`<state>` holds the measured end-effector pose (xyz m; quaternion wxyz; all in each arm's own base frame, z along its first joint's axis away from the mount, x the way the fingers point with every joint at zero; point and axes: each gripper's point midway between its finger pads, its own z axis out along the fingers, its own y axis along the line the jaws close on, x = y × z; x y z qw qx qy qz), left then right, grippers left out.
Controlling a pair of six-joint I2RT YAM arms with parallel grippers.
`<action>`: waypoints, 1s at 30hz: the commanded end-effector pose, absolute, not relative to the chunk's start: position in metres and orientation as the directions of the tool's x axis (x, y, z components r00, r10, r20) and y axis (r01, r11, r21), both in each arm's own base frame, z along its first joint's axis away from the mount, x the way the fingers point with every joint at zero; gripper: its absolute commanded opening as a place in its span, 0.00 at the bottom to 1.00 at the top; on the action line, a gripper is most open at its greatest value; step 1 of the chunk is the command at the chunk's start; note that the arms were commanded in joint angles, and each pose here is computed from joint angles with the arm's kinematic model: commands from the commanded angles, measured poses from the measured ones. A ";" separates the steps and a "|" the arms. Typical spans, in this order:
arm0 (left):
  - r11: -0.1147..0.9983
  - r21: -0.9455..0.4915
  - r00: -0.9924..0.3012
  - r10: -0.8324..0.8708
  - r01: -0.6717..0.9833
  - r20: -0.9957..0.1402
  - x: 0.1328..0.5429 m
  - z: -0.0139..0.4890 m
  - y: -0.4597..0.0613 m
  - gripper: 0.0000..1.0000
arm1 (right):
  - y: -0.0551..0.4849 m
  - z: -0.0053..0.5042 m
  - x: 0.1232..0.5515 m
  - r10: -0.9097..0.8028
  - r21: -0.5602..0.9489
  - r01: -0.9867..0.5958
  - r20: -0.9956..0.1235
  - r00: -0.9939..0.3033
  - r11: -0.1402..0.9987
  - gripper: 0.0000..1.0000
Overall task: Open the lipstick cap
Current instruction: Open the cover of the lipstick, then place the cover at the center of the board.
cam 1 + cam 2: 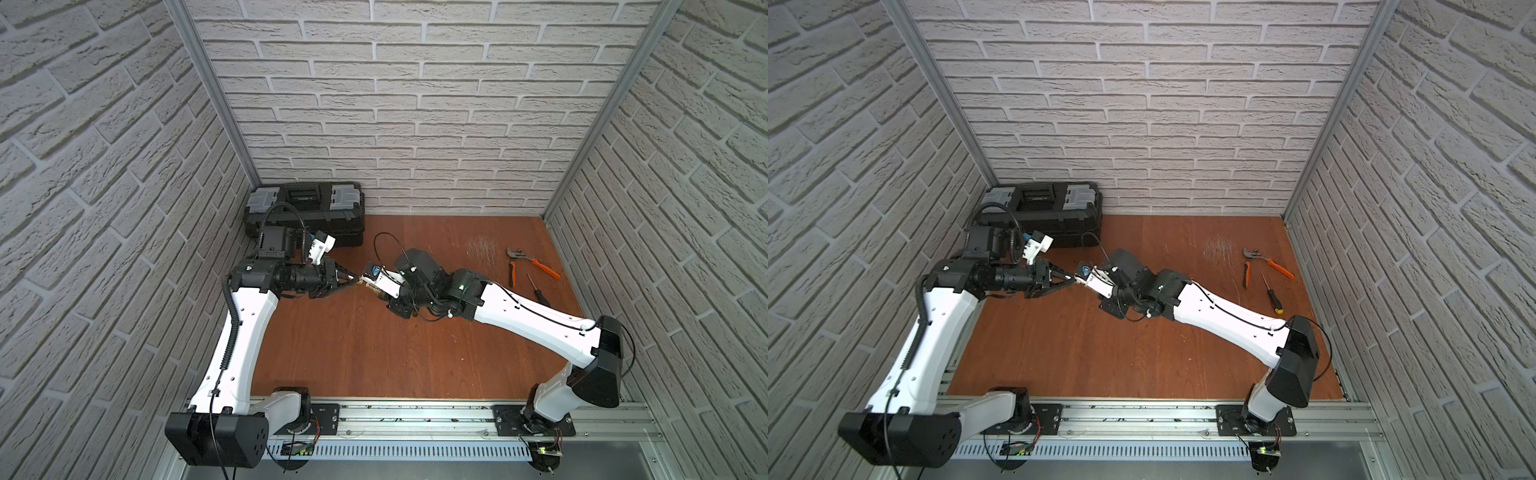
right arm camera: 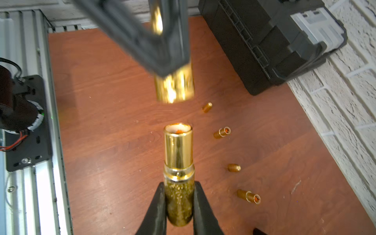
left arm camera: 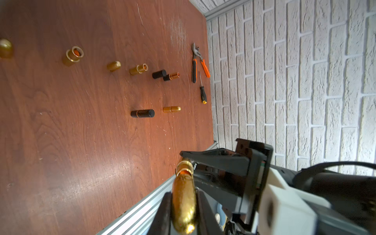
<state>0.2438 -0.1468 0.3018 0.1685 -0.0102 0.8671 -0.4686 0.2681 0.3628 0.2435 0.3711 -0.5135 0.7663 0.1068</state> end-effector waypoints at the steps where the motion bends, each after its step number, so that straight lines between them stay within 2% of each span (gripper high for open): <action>1: 0.553 -0.815 -0.924 -0.195 0.175 -0.330 0.247 0.316 -0.141 0.08 | 0.352 0.258 0.276 -0.686 -0.260 -0.825 -0.701 -0.195 0.502 0.03; 4: 0.620 -0.774 -0.919 -0.218 0.130 -0.329 0.252 0.303 -0.132 0.08 | 0.351 0.259 0.277 -0.683 -0.264 -0.819 -0.703 -0.199 0.510 0.03; 9: 0.856 -0.516 -0.927 -0.180 0.018 -0.330 0.256 0.223 -0.114 0.11 | 0.353 0.275 0.274 -0.651 -0.250 -0.819 -0.736 -0.187 0.517 0.03; 12: 0.936 -0.352 -0.916 -0.149 -0.009 -0.373 0.260 0.181 -0.110 0.11 | 0.351 0.282 0.274 -0.640 -0.253 -0.812 -0.747 -0.181 0.526 0.03; 17: 0.972 -0.233 -0.901 -0.113 -0.014 -0.420 0.262 0.127 -0.117 0.11 | 0.347 0.287 0.273 -0.636 -0.259 -0.805 -0.751 -0.179 0.533 0.03; 21: 0.985 -0.174 -0.913 -0.064 0.007 -0.402 0.265 0.095 -0.123 0.11 | 0.342 0.285 0.273 -0.647 -0.270 -0.798 -0.740 -0.187 0.540 0.03; 30: 0.995 -0.087 -0.924 0.020 0.058 -0.381 0.280 0.063 -0.134 0.12 | 0.339 0.278 0.273 -0.662 -0.280 -0.791 -0.723 -0.200 0.545 0.03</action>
